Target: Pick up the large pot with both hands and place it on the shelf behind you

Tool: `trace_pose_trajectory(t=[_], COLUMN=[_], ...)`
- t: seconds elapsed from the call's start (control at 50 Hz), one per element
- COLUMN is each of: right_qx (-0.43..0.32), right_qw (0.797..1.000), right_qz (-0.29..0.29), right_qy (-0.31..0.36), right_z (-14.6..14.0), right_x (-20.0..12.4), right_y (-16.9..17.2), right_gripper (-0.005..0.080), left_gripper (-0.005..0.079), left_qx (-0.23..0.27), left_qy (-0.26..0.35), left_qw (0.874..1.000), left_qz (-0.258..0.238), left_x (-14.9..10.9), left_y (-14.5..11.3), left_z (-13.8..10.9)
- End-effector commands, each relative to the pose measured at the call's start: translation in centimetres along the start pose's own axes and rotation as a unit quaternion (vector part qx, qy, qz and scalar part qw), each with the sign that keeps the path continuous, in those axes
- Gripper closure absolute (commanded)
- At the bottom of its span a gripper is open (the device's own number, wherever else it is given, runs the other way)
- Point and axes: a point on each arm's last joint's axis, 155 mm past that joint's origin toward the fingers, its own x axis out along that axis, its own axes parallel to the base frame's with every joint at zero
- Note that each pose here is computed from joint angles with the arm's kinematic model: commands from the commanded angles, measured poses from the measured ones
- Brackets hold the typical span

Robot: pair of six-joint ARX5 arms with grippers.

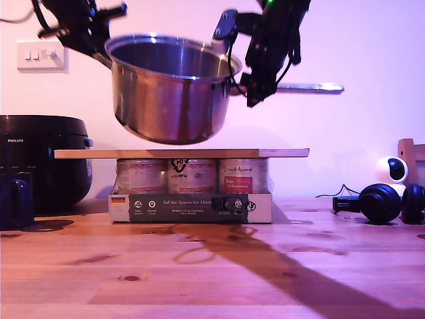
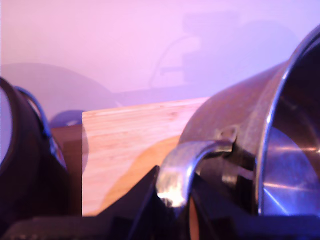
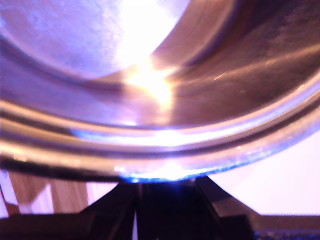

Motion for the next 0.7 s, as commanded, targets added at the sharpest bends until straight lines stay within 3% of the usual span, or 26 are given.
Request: trace_pose_trajectory(t=[0.0, 0.68], right_qx=[0.093, 0.127], right_qw=[0.983, 0.979], right_qz=[-0.142, -0.151], right_qy=[-0.075, -0.055], right_z=[3.2, 0.2], right_x=[-5.9, -4.6], right_y=[-10.8, -11.8], right_gripper=[0.0765, 0.0765], left_gripper=[0.0767, 0.0766], left_qx=[0.015, 0.005], left_qy=[-0.025, 0.008], left_qw=[0.999, 1.0], left_qz=[-0.034, -0.015], left_x=[-0.8, 3.0], left_y=[-2.9, -0.5], left_z=[2.0, -0.5])
